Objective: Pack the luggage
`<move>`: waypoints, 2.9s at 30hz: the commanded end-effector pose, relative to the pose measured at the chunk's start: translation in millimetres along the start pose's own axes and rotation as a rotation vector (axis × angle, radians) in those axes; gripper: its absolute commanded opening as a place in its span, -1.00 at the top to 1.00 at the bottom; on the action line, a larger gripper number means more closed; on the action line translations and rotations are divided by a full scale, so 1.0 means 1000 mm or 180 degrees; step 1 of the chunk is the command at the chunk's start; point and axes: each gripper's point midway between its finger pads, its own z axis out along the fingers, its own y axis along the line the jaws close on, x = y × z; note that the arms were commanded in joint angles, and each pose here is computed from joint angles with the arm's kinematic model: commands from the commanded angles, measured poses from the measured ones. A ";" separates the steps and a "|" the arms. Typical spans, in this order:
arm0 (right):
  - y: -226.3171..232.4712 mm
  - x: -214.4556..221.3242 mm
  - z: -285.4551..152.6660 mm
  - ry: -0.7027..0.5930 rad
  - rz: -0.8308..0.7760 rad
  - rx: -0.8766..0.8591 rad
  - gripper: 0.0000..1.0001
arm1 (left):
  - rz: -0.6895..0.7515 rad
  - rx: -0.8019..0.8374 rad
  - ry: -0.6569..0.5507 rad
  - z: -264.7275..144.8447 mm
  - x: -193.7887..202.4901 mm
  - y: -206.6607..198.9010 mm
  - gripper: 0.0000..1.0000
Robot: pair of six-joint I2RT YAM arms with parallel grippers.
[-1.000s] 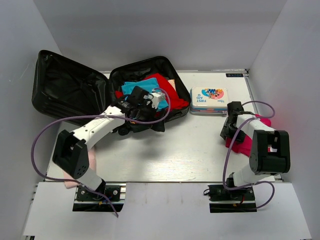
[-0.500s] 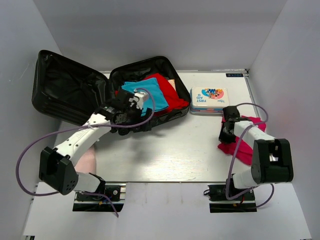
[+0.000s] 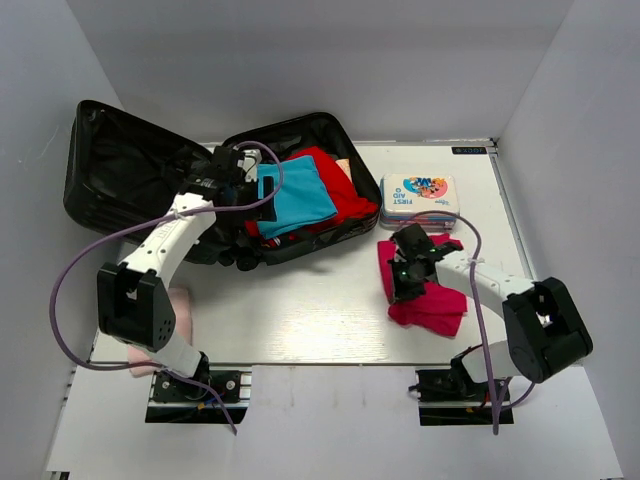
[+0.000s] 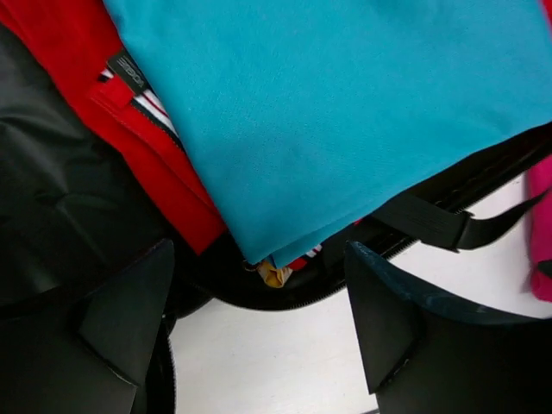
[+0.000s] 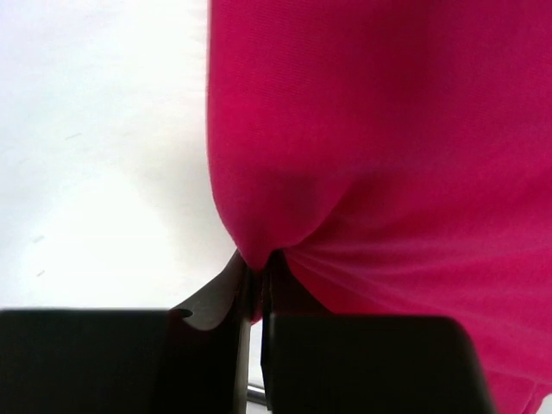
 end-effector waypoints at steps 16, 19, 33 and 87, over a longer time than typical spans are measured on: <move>0.141 -0.022 -0.039 -0.0220 -0.1023 -0.1197 -0.46 | 0.0684 0.1181 -0.0117 -0.043 0.038 -0.104 -0.97; 0.115 -0.026 -0.050 -0.0282 -0.0924 -0.0754 -0.64 | 0.0821 0.1301 0.0031 -0.047 0.062 -0.118 -1.00; -0.012 -0.055 -0.049 -0.0855 0.0185 0.0428 -0.67 | 0.0812 0.1046 0.0634 -0.004 0.145 -0.146 -0.90; 0.039 -0.129 -0.149 -0.2076 -0.0488 -0.0998 1.00 | 0.1163 0.1844 -0.1806 -0.052 0.054 -0.248 1.00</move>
